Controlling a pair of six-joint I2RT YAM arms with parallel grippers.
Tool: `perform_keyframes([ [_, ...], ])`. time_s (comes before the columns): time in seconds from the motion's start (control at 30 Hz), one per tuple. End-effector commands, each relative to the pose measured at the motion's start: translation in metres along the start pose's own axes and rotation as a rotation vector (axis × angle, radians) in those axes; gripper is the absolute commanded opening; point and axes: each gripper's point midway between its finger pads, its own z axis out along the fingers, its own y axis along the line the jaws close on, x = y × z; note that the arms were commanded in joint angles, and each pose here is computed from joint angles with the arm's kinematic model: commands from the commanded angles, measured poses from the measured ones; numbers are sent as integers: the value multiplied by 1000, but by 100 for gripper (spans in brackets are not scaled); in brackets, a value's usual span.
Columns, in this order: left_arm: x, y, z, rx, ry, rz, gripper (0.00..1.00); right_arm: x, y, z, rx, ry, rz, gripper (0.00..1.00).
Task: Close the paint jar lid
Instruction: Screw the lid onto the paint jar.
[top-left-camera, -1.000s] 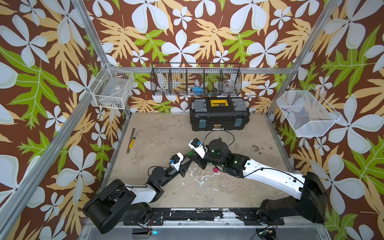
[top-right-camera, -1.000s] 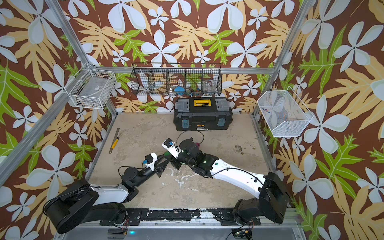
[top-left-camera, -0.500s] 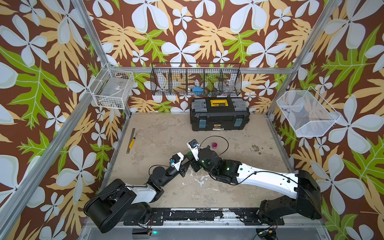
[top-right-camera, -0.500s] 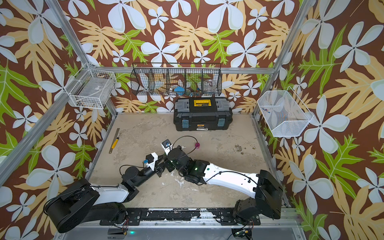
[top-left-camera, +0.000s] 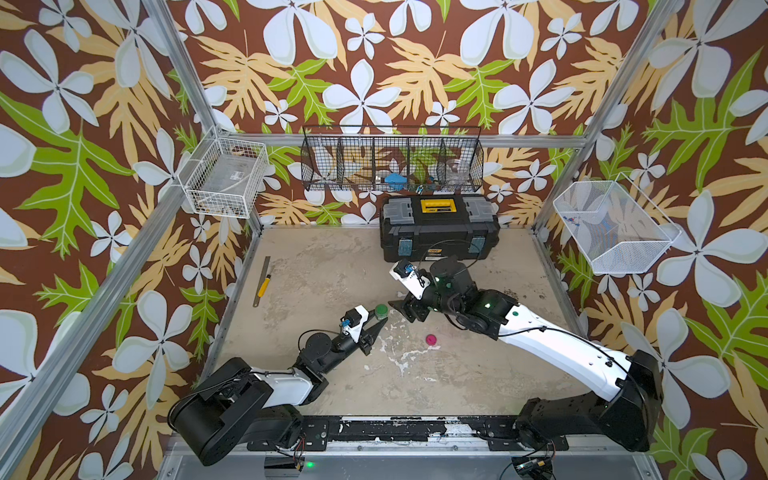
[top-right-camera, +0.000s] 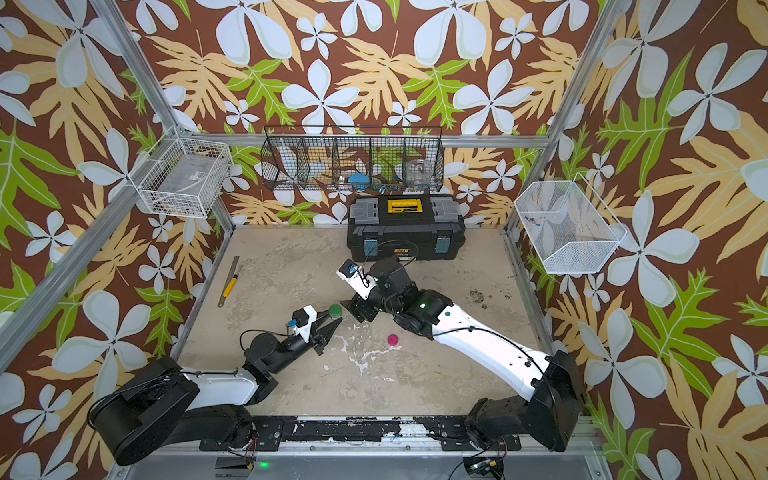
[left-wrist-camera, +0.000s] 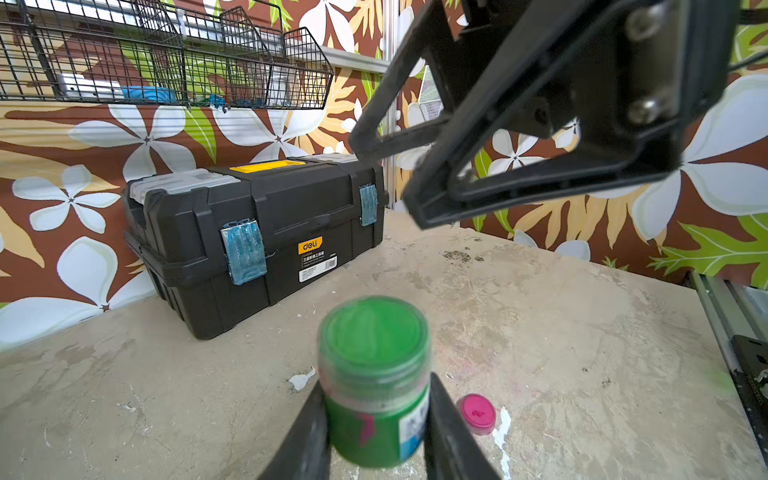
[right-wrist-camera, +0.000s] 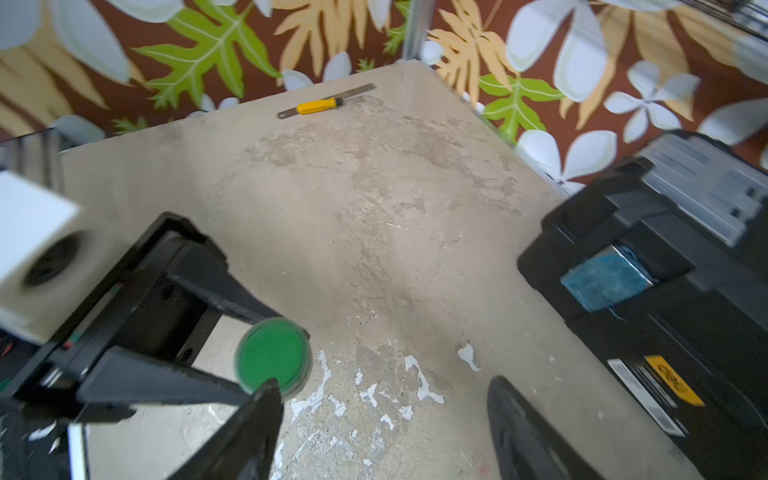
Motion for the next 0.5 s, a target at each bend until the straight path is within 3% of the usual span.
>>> perform_keyframes([
  [0.0,-6,0,1,2,-19,15,12,-9,47,-10,-335,-85,-201,88],
  [0.2,-6,-1,1,5,-20,13,12,-11,51,-1,-541,-152,-265,85],
  [0.47,-6,0,0,3,-22,14,12,4,48,23,-594,-105,-307,78],
])
